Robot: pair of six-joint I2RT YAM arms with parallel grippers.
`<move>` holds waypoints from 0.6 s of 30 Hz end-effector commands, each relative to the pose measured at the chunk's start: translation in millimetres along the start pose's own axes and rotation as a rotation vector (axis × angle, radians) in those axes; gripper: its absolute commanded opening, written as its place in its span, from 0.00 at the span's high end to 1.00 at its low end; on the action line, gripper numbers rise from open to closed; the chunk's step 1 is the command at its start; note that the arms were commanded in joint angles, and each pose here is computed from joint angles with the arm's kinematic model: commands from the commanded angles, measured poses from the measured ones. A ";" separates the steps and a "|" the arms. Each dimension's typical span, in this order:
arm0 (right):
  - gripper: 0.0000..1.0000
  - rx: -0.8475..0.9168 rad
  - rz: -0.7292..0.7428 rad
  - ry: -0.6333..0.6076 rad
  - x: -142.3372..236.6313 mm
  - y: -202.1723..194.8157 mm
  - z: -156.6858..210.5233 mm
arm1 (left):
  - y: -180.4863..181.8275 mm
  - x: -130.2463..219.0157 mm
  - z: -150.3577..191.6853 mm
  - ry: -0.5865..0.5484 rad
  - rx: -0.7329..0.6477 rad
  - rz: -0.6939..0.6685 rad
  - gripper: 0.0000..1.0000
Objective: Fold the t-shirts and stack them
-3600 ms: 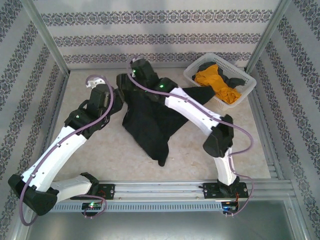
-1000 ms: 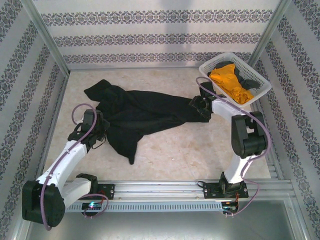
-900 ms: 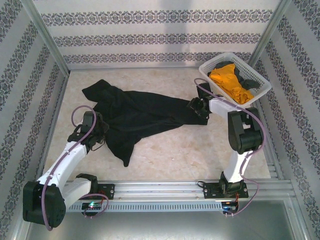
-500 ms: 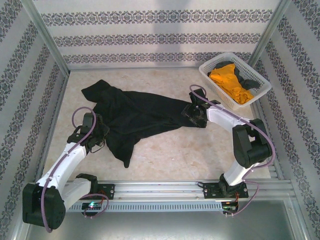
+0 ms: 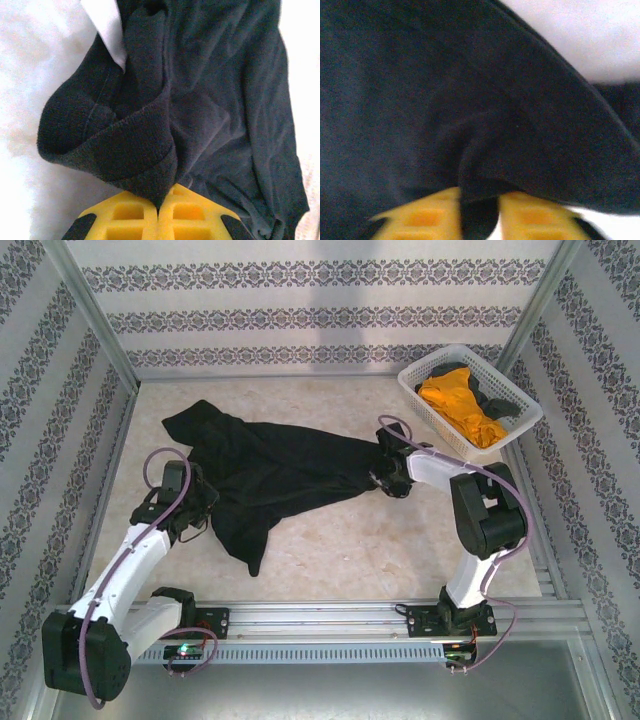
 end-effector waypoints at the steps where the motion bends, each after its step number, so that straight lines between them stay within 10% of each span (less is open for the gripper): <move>1: 1.00 0.030 -0.090 -0.063 24.8 22.5 -11.1 | -19.0 24.2 -16.7 -0.061 -0.049 0.077 1.00; 18: 1.00 0.270 -0.719 -0.531 291.3 49.6 -15.1 | -91.5 215.0 -91.2 -0.701 -0.117 0.504 1.00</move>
Point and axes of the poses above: each hand's point on the last joint's axis, 136 mm out from that joint toward the fingers, its own x axis back along the fingers, its own y axis along the line the jaws close on, z = x × y, the point moved 7 cm from there along x, back along the fingers, and after that the axes turned 10 degrees about -x, right-handed, at the moved point
